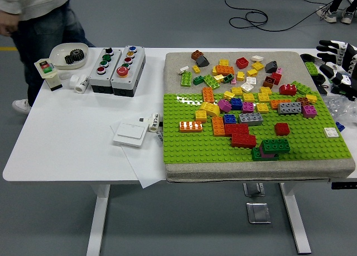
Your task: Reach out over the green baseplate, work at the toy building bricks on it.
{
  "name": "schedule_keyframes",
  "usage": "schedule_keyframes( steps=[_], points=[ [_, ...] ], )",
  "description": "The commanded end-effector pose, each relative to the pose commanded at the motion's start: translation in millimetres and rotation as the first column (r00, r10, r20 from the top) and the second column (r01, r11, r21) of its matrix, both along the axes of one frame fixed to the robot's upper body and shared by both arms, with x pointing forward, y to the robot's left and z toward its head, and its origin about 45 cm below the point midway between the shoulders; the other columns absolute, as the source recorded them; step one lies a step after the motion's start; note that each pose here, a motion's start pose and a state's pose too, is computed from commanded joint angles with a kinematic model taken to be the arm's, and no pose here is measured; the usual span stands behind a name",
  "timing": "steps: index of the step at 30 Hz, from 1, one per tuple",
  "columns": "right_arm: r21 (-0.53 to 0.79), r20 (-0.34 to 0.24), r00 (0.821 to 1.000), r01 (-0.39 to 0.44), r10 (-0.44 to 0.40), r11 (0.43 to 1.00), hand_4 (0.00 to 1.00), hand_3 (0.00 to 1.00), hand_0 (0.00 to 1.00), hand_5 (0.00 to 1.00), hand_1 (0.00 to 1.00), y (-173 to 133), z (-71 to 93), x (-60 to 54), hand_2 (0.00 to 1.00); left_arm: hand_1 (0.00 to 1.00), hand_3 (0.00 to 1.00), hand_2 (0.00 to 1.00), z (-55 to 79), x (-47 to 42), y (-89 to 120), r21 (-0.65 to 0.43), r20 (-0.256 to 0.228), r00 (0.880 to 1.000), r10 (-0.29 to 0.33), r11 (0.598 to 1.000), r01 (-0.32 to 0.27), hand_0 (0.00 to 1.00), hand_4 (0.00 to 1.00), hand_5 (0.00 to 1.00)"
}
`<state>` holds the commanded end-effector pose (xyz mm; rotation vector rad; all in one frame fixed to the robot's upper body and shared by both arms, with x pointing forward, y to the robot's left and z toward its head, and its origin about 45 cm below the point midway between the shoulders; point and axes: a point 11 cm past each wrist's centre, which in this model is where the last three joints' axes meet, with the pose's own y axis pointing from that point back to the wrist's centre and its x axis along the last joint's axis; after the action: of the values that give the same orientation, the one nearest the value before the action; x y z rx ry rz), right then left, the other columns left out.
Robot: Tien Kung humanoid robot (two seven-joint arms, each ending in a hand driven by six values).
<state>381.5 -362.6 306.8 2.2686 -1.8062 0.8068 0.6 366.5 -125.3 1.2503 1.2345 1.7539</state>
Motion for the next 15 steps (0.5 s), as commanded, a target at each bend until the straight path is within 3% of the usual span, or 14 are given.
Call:
schedule_keyframes(
  steps=[15],
  points=[
    [-0.061,-0.054,0.997,0.05,-0.053,0.997,0.942,0.816,0.83,0.624,0.775,0.5,-3.3,11.9,0.791,0.725,0.562,0.714,-0.9,-5.8,-3.0,-0.009,-0.02,1.0,-0.007,1.0,0.006,0.629,0.599,0.614]
  ],
)
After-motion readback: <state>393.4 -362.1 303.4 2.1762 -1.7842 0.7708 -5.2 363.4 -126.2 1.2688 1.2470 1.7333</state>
